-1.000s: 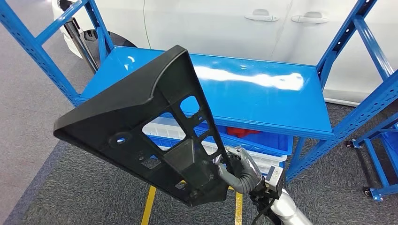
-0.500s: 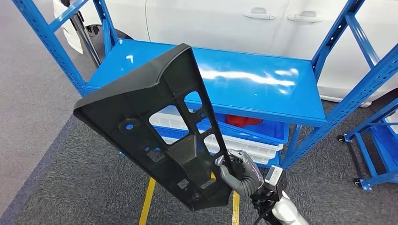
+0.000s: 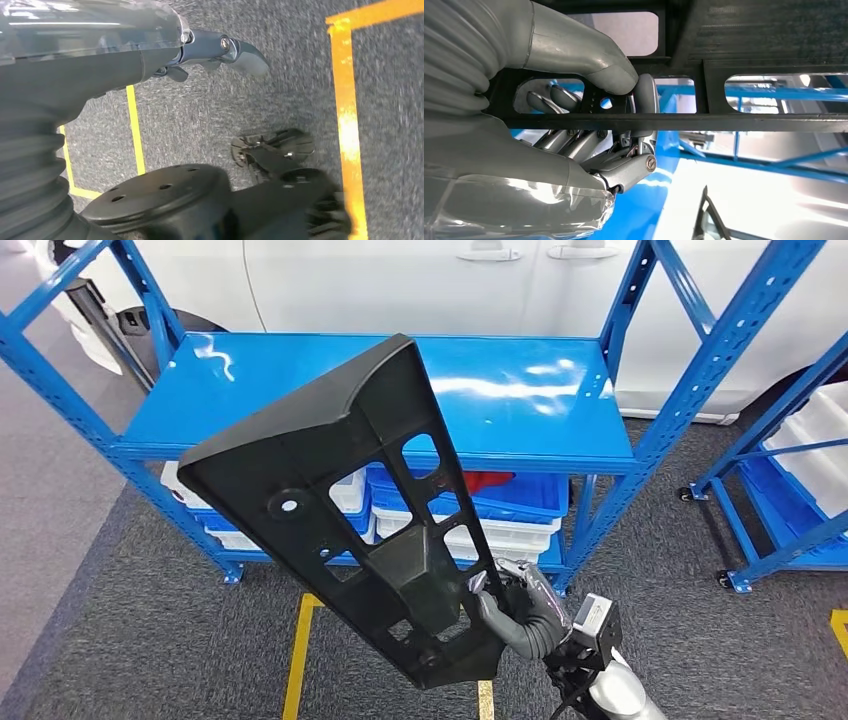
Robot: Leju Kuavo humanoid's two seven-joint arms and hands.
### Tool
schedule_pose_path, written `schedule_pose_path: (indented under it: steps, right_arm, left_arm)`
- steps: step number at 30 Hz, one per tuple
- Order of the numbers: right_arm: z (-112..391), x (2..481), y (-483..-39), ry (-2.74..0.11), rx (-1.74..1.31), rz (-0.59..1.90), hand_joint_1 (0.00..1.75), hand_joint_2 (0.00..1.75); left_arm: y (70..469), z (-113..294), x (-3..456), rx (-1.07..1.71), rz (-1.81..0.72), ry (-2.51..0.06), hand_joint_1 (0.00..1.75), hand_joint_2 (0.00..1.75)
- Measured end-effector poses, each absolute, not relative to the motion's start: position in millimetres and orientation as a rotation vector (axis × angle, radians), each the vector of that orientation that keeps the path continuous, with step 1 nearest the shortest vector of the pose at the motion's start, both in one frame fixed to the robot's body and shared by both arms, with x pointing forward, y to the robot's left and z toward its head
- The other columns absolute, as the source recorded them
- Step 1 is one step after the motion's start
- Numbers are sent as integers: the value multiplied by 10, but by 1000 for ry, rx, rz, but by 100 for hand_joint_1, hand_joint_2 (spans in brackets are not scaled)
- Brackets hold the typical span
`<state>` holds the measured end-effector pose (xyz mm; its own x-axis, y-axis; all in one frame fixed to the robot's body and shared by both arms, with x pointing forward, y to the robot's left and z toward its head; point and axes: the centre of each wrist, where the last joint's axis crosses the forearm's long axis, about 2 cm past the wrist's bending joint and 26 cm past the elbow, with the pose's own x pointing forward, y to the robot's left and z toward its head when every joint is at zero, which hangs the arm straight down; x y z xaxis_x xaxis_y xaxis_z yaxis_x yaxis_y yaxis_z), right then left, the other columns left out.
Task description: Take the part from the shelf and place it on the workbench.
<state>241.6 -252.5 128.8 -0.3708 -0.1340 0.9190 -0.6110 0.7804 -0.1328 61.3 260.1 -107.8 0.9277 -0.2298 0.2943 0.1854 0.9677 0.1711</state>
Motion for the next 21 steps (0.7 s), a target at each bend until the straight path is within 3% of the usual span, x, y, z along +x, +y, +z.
schedule_pose_path:
  steps: [21]
  right_arm:
    - [1377, 2523, -2574, -1947, 531, 571, 175, 175]
  left_arm:
    - [2548, -1073, 633, 105, -196, -306, 0, 175]
